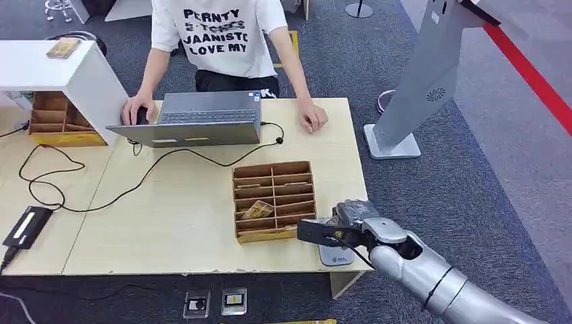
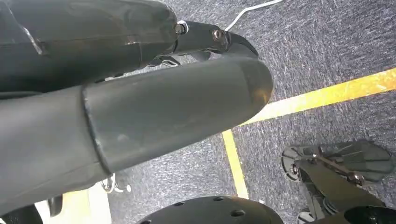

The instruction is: Pass the card to the sensor for recognition and then transmit it.

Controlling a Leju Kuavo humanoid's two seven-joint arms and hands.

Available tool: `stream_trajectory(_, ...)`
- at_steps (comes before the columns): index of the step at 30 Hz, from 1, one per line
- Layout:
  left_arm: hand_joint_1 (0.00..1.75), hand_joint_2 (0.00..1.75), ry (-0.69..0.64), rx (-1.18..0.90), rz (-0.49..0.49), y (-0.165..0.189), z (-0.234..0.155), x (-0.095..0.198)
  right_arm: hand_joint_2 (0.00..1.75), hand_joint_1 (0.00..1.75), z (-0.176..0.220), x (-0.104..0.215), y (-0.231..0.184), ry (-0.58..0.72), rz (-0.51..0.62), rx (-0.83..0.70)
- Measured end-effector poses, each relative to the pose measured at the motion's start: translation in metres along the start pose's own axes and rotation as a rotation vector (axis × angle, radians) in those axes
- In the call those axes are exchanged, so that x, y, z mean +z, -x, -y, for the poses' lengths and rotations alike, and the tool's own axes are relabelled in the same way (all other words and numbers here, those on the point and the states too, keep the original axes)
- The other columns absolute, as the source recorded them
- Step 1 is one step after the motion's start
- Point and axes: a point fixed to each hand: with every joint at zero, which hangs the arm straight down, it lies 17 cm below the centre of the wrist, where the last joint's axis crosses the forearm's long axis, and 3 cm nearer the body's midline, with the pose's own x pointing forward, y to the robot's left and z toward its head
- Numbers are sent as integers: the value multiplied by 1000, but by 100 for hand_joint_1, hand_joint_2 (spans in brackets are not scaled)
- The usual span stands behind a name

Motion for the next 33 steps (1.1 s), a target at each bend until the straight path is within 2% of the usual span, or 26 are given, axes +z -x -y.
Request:
stream_trajectory(10, 0, 0, -1, 12, -9, 1, 0, 0, 175, 175, 4, -5, -15, 42, 12, -58)
stream_trajectory(33, 0, 0, -2, 10, -9, 1, 0, 0, 175, 175, 6, -8, 2, 88, -60, -70)
